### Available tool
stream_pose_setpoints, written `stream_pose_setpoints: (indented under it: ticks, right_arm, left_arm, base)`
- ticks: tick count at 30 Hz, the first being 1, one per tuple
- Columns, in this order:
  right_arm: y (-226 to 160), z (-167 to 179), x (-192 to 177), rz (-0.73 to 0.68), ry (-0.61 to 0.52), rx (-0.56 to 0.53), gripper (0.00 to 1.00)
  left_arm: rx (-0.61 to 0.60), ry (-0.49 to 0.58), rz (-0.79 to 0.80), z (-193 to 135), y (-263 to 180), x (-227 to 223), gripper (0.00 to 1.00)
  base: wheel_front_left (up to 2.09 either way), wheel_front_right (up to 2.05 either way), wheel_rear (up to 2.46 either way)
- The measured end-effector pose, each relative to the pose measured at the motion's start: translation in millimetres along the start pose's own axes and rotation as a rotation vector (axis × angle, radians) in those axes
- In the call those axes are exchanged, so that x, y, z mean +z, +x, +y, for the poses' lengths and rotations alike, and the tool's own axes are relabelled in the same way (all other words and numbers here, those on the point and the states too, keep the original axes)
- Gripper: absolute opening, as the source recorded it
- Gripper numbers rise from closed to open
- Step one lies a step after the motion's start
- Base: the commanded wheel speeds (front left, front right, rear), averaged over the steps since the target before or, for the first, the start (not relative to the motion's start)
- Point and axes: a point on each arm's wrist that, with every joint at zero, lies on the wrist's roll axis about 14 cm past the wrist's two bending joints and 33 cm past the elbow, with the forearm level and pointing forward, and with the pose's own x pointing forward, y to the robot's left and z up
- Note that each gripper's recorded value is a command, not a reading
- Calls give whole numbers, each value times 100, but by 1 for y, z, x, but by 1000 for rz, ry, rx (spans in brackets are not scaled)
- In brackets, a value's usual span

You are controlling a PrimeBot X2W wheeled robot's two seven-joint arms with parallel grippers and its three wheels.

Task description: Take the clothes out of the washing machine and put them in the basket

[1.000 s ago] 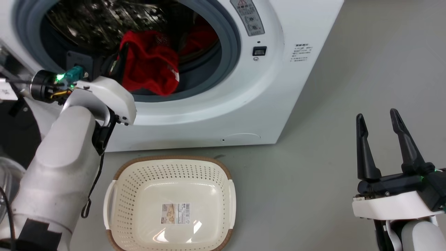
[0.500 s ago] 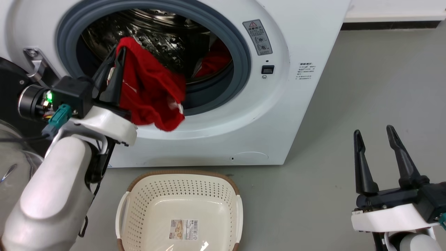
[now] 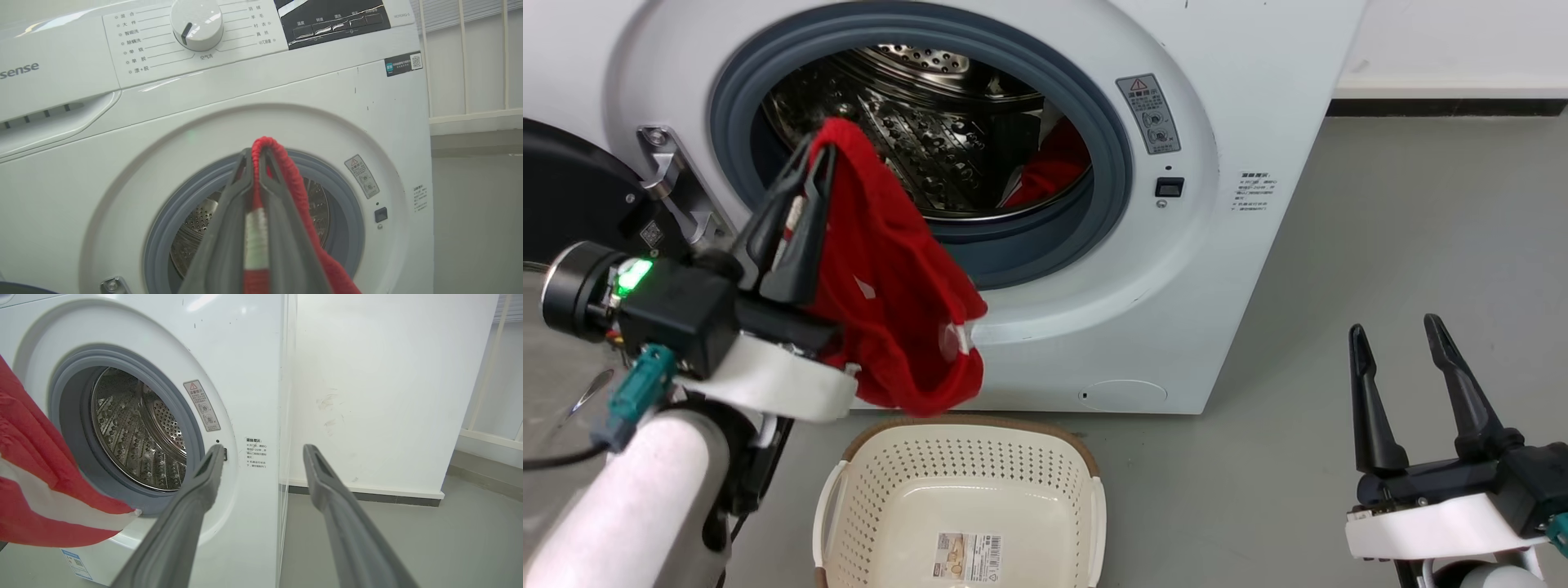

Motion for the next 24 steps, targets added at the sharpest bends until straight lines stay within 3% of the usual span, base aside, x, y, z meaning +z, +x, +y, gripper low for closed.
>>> stream_pose_setpoints:
  ticks: [11,20,21,24]
  right_arm:
    - [2,4,-4,9,9,13,100]
    - [14,2,-15,26,3,12,100]
    - [19,0,-21,36,0,7,100]
    - [25,-3,-28,47,-6,3,100]
  left_arm:
    - [-30,-53,109,-23,-29,-23,0]
    - [-80,-175,376,-58,-67,-114,0]
    - [-102,-218,479,-71,-83,-150,0]
    - [-117,-263,580,-81,-99,-186,0]
  base:
    - [0,0,0]
    - [0,0,0]
    - [0,0,0]
    - [0,0,0]
